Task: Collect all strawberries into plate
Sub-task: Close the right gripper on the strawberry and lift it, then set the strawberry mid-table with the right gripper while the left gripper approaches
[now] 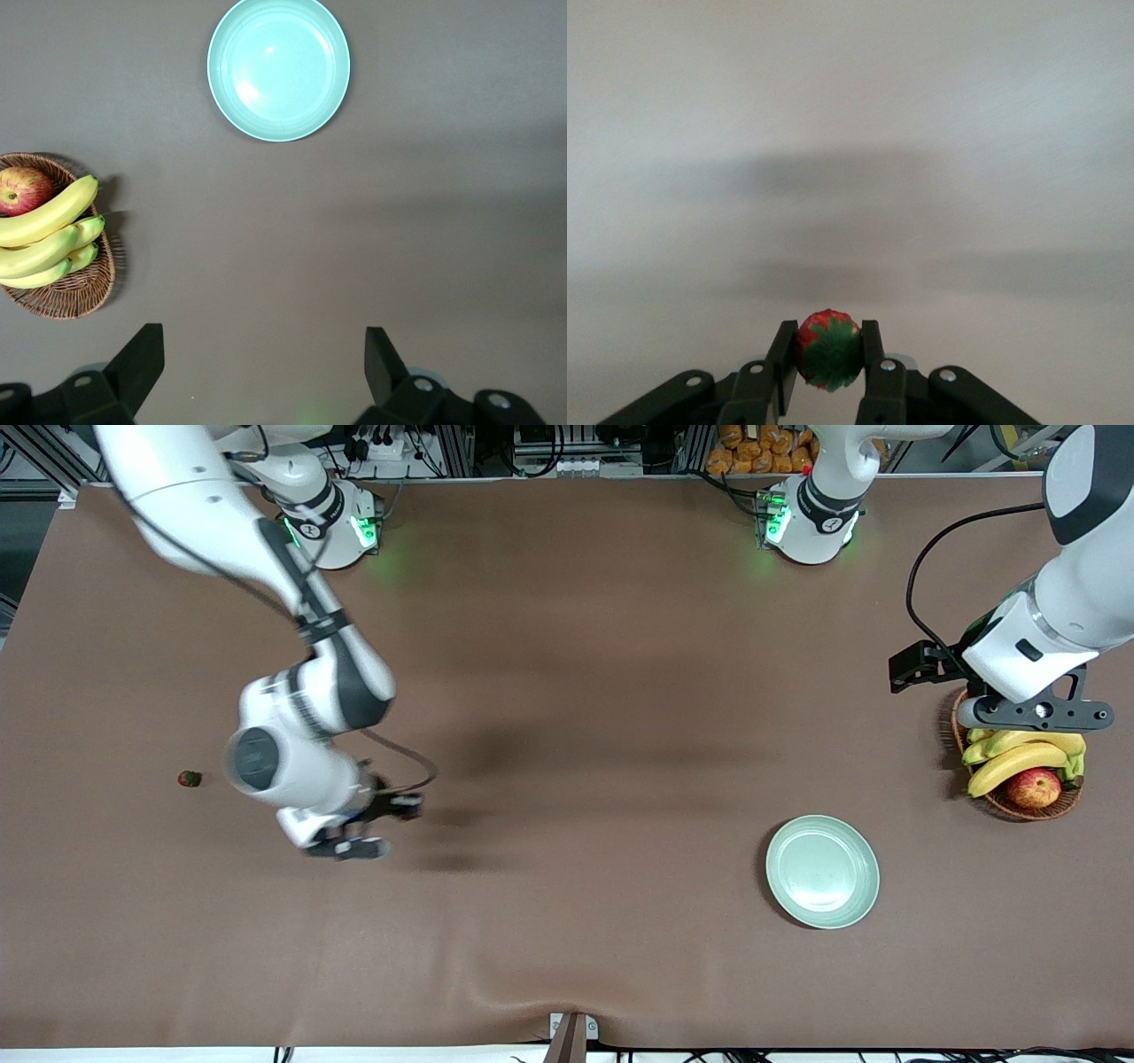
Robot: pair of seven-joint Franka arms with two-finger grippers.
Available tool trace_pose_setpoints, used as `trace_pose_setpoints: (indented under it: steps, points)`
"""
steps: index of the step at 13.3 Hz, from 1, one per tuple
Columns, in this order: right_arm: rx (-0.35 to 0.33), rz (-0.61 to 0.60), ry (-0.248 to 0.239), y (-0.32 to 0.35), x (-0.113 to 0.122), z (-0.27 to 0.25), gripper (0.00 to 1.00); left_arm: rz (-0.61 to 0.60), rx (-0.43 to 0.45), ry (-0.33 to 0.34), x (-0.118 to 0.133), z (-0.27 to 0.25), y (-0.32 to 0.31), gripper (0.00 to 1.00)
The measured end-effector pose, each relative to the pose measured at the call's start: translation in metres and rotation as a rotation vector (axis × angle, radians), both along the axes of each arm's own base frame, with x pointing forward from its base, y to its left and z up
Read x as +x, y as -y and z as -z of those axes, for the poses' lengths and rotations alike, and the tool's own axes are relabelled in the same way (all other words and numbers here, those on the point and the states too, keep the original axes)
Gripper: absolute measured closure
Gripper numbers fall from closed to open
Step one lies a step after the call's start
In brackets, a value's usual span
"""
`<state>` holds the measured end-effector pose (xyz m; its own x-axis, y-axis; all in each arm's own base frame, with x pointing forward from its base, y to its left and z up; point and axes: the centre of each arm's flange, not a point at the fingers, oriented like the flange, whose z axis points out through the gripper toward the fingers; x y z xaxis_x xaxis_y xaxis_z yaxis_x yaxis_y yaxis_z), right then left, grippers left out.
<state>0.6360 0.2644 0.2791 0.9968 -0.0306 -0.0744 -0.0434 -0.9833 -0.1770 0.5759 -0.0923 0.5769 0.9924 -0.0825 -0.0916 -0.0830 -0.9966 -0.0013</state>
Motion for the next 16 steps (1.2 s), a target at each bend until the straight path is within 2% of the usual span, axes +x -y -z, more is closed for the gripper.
trace_pose_setpoints:
  steps: [3, 7, 12, 15, 16]
  points:
    - [0.011, -0.047, -0.039, -0.086, -0.044, 0.009, 0.67, 0.000, 0.000, 0.000, 0.000, 0.000, 0.000, 0.00]
    - [0.034, -0.094, -0.115, -0.141, -0.086, 0.046, 0.67, -0.002, 0.002, -0.005, 0.000, 0.005, 0.013, 0.00]
    - [0.021, -0.124, -0.145, -0.159, -0.103, 0.069, 0.67, -0.010, -0.030, -0.022, 0.014, 0.033, 0.034, 0.00]
    - [0.010, -0.131, -0.167, -0.162, -0.109, 0.086, 0.65, -0.044, -0.066, -0.035, 0.029, 0.077, 0.076, 0.00]
    - [0.009, -0.131, -0.170, -0.162, -0.110, 0.088, 0.58, -0.054, -0.065, -0.038, 0.032, 0.097, 0.101, 0.00]
